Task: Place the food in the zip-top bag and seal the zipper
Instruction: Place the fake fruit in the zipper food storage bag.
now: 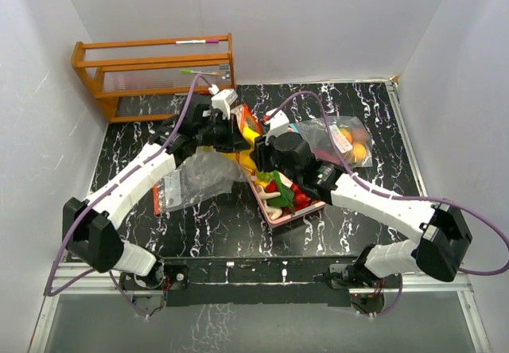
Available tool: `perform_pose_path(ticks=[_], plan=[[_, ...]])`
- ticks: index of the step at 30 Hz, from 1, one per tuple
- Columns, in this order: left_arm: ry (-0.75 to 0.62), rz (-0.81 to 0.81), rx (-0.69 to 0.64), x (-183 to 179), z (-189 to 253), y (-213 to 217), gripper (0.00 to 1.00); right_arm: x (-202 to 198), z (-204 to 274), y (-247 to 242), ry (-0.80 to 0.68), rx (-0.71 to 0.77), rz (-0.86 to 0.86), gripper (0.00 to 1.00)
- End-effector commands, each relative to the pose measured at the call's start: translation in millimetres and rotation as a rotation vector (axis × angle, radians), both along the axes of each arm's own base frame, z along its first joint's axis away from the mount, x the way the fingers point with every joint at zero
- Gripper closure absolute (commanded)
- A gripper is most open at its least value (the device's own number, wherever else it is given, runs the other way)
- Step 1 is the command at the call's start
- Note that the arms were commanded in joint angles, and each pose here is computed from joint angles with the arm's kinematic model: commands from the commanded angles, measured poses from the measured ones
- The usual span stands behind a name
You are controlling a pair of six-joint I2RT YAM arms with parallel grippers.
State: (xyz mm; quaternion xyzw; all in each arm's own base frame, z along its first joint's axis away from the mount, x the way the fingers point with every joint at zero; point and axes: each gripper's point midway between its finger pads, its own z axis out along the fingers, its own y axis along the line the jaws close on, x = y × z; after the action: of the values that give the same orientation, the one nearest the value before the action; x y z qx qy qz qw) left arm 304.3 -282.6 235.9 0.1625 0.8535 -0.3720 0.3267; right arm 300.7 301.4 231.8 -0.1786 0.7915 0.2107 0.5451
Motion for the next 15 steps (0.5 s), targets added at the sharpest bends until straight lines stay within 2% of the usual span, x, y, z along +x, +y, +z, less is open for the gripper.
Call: perform_pose_path(ticks=[1, 6, 9, 13, 15], plan=[[0.052, -0.058, -0.068, -26, -21, -10, 1.00, -32, 80, 38, -0.074, 0.165, 0.227, 0.79], [0.109, -0.048, -0.042, -35, -56, -4, 1.00, -46, 46, 31, 0.015, 0.112, 0.244, 0.69], [0.090, -0.023, -0.002, -33, -67, 3, 1.00, -57, 42, 30, 0.041, 0.129, 0.274, 0.61], [0.107, 0.002, 0.055, -34, -90, 12, 1.00, -61, 42, 21, 0.041, 0.129, 0.260, 0.42], [0.110, 0.009, 0.069, -35, -95, 15, 1.00, -61, 45, 17, 0.034, 0.120, 0.251, 0.40]])
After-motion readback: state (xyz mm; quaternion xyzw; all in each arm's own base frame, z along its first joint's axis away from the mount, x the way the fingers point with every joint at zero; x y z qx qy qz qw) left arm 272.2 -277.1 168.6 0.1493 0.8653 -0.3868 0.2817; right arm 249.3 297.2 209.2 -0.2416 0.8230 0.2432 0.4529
